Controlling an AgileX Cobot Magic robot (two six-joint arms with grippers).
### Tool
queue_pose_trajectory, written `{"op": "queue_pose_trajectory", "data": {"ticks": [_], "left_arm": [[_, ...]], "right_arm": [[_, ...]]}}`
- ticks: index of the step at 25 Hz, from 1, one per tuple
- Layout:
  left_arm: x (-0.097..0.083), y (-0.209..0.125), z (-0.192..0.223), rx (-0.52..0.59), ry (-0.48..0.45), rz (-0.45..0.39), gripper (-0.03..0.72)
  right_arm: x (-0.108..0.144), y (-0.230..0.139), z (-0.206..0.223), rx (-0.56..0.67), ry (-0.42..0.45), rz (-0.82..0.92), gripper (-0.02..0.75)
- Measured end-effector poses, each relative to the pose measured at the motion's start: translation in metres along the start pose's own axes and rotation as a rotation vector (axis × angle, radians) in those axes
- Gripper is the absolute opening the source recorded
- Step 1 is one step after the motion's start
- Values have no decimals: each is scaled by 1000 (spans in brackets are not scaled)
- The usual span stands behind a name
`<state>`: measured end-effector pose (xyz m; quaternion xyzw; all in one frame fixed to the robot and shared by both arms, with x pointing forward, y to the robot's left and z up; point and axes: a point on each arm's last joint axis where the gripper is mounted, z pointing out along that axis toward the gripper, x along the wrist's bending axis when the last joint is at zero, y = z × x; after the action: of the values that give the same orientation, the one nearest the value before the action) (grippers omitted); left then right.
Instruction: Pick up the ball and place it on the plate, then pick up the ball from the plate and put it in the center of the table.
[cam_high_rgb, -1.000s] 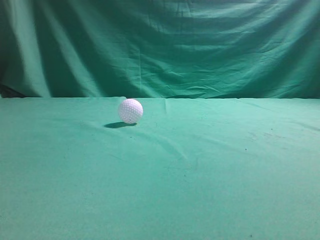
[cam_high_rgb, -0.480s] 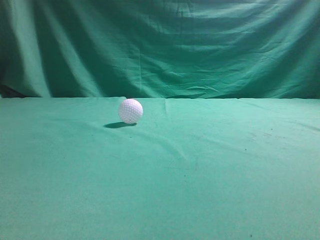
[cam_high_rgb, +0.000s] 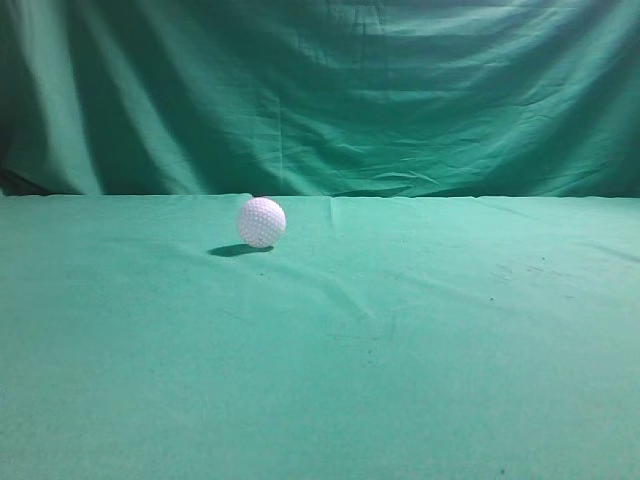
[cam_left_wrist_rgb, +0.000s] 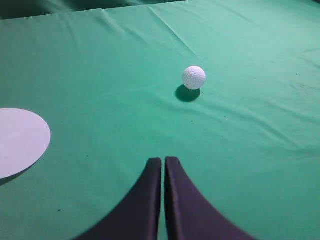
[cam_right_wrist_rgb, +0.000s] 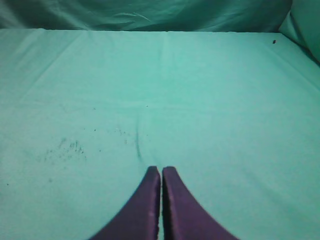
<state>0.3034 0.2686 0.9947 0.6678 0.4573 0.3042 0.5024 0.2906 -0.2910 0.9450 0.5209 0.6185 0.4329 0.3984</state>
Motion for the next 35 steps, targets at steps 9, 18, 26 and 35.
{"op": "queue_pose_trajectory", "data": {"ticks": [9, 18, 26, 35], "left_arm": [[0, 1, -3, -22, 1, 7, 0], [5, -16, -17, -152, 140, 111, 0], [11, -44, -4, -84, 183, 58, 0], [15, -47, -5, -50, 232, 53, 0]], "right_arm": [[0, 0, 0, 0, 0, 0, 0], [0, 0, 0, 0, 0, 0, 0], [0, 0, 0, 2, 0, 0, 0], [0, 0, 0, 2, 0, 0, 0]]}}
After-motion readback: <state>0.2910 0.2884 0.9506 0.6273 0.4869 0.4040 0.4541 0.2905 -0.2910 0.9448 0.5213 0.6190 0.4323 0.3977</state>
